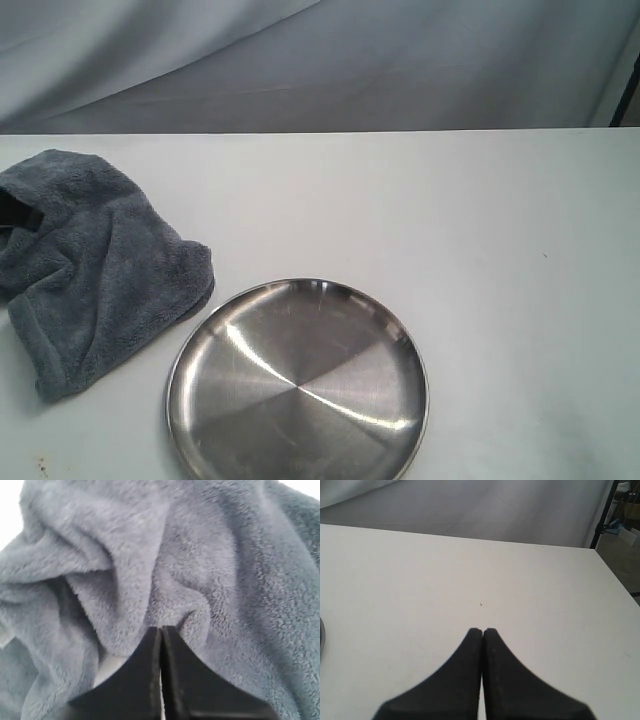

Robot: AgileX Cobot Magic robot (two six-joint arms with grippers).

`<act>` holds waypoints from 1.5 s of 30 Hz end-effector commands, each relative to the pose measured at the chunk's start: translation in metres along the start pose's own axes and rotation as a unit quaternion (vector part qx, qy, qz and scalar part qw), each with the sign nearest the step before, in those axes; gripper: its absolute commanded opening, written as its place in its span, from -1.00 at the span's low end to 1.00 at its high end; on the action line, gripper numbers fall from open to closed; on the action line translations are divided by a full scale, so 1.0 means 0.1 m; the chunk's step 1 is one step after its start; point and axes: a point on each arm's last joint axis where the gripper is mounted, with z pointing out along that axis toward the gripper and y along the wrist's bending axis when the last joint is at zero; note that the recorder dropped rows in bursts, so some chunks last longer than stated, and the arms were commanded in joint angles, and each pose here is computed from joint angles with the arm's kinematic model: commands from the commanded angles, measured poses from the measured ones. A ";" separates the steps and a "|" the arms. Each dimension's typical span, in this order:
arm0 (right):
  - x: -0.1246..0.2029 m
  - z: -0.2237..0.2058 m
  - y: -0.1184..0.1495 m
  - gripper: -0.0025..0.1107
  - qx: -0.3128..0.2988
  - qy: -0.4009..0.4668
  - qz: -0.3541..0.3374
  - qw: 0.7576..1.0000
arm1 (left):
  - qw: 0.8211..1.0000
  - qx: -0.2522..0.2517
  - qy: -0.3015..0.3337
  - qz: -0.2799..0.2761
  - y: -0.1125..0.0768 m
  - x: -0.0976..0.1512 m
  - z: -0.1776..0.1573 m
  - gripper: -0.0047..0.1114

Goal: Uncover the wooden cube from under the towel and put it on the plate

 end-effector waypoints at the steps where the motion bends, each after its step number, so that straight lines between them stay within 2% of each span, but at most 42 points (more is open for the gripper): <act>1: 0.01 0.00 0.00 -0.96 0.003 -0.002 0.002 1.000 | 0.997 -0.008 -0.061 0.044 -0.17 -0.19 0.00 -0.91; 6: 0.01 0.00 0.00 -0.96 0.003 -0.002 0.002 1.000 | 0.992 -0.030 -0.108 0.051 -0.17 -0.29 -0.01 -0.91; 20: 0.01 0.00 0.00 -0.96 0.003 -0.002 0.002 1.000 | 0.993 -0.029 -0.107 0.051 -0.17 -0.29 -0.01 -0.91; 27: 0.01 0.00 0.00 -0.96 0.003 -0.002 0.002 1.000 | 0.987 -0.047 -0.144 0.051 -0.14 -0.35 -0.03 -0.91; 29: 0.01 0.00 0.00 -0.96 0.003 -0.002 0.002 1.000 | 0.987 -0.047 -0.143 0.050 -0.14 -0.35 -0.03 -0.85; 32: 0.01 0.00 0.00 -0.96 0.003 -0.002 0.002 1.000 | 0.987 -0.047 -0.142 0.050 -0.15 -0.35 -0.03 -0.60; 33: 0.01 0.00 0.00 -0.96 0.003 -0.002 0.002 1.000 | 0.987 -0.047 -0.142 0.050 -0.15 -0.35 -0.03 -0.44; 35: 0.01 0.00 0.00 -0.96 0.003 -0.002 0.002 1.000 | 0.986 -0.050 -0.150 0.050 -0.14 -0.36 -0.03 -0.06; 37: 0.01 0.00 0.00 -0.96 0.003 -0.002 0.002 1.000 | 0.984 -0.053 -0.168 0.032 -0.13 -0.40 -0.04 0.46; 39: 0.01 0.00 0.00 -0.96 0.003 -0.002 0.002 1.000 | 0.981 -0.050 -0.188 0.001 -0.13 -0.43 -0.04 0.89; 41: 0.01 0.00 0.00 -0.96 0.003 -0.002 0.002 1.000 | 0.980 -0.042 -0.195 -0.025 -0.13 -0.44 -0.03 0.87; 45: 0.01 0.00 0.00 -0.96 0.003 -0.002 0.002 1.000 | 0.979 -0.044 -0.199 -0.026 -0.13 -0.44 -0.03 0.87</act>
